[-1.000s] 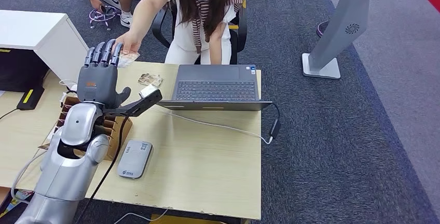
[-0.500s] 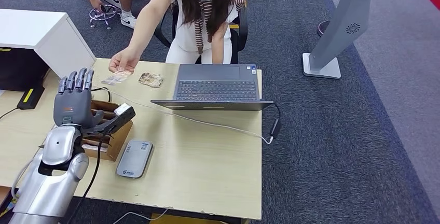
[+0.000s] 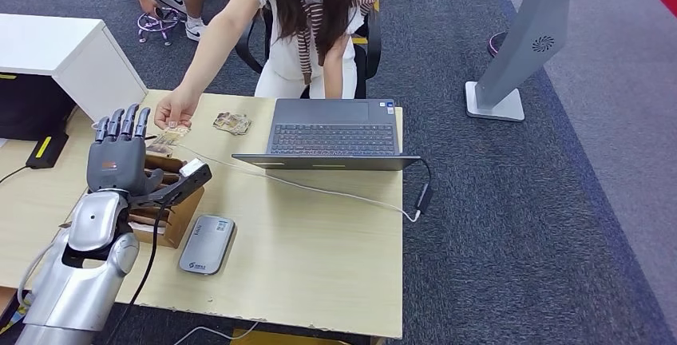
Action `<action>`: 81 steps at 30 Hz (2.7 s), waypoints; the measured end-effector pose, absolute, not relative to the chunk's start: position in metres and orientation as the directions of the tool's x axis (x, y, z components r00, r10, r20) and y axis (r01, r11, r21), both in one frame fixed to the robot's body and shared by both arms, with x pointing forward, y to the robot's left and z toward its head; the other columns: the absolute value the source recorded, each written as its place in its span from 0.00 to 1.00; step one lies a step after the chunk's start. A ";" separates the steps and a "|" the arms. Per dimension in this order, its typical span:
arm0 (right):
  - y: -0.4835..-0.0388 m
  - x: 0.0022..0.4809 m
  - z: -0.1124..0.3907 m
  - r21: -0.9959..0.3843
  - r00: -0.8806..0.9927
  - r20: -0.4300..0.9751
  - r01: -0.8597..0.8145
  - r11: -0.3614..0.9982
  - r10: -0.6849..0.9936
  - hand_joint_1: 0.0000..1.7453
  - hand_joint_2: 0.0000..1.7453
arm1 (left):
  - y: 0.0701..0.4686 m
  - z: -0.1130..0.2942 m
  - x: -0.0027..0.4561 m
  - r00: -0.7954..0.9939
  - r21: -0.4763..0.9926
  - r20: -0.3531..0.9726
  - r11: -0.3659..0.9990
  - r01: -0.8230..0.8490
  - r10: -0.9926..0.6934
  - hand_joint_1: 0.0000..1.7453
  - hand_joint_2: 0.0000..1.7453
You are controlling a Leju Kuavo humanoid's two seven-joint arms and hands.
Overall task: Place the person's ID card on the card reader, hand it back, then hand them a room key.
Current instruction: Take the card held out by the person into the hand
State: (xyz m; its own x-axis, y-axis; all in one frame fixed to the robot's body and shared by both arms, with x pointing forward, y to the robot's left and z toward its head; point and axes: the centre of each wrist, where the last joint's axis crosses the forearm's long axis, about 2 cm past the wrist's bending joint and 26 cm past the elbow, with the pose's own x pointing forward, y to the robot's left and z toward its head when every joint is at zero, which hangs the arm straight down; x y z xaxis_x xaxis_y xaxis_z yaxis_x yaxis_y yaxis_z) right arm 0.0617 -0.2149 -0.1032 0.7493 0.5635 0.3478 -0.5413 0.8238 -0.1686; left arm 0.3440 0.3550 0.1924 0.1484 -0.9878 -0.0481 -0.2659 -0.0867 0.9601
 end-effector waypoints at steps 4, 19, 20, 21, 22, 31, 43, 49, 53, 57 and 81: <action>-0.216 0.062 -0.103 -0.169 0.750 0.347 -0.540 0.824 0.563 0.00 1.00 | 0.355 0.192 0.344 0.148 0.960 -0.048 -0.087 -0.266 -0.988 0.00 1.00; -0.220 0.061 -0.104 -0.168 0.749 0.360 -0.534 0.828 0.556 0.00 1.00 | 0.350 0.191 0.343 0.113 0.960 -0.050 -0.079 -0.270 -0.992 0.00 1.00; -0.221 0.061 -0.104 -0.168 0.749 0.361 -0.534 0.829 0.556 0.00 1.00 | 0.348 0.191 0.342 0.108 0.959 -0.050 -0.078 -0.271 -0.993 0.00 1.00; -0.221 0.061 -0.104 -0.168 0.749 0.362 -0.533 0.829 0.555 0.00 1.00 | 0.347 0.191 0.341 0.104 0.959 -0.050 -0.077 -0.273 -0.993 0.00 1.00; -0.221 0.061 -0.104 -0.169 0.748 0.363 -0.533 0.829 0.555 0.00 1.00 | 0.345 0.191 0.340 0.100 0.958 -0.050 -0.076 -0.275 -0.994 0.00 1.00; -0.222 0.061 -0.104 -0.163 0.749 0.365 -0.533 0.830 0.552 0.00 1.00 | 0.335 0.196 0.339 0.083 0.954 -0.044 -0.066 -0.293 -0.996 0.00 1.00; -0.223 0.061 -0.105 -0.159 0.747 0.368 -0.537 0.829 0.554 0.00 1.00 | 0.326 0.196 0.338 0.063 0.955 -0.035 -0.052 -0.291 -0.997 1.00 1.00; -0.224 0.061 -0.105 -0.161 0.747 0.367 -0.536 0.829 0.554 0.00 1.00 | 0.314 0.195 0.336 0.013 0.960 -0.046 -0.047 -0.277 -0.999 1.00 1.00; -0.225 0.061 -0.105 -0.160 0.746 0.369 -0.537 0.829 0.554 0.00 1.00 | 0.305 0.195 0.333 -0.017 0.960 -0.046 -0.039 -0.277 -0.999 1.00 1.00; -0.226 0.061 -0.105 -0.160 0.745 0.370 -0.537 0.828 0.555 0.00 1.00 | 0.299 0.196 0.332 -0.033 0.959 -0.043 -0.032 -0.283 -0.999 1.00 1.00; -0.229 0.058 -0.106 -0.169 0.755 0.357 -0.527 0.833 0.550 0.00 1.00 | 0.285 0.162 0.285 -0.132 0.964 0.054 0.086 -0.251 -0.990 1.00 1.00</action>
State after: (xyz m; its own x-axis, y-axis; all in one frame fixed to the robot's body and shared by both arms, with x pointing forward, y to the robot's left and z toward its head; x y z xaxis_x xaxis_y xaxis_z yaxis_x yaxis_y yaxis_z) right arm 0.0576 -0.2291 -0.1057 0.7547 0.5505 0.3569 -0.5273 0.8327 -0.1693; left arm 0.2847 0.2854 0.1621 -0.1318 -0.9898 0.0541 -0.2508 0.0861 0.9642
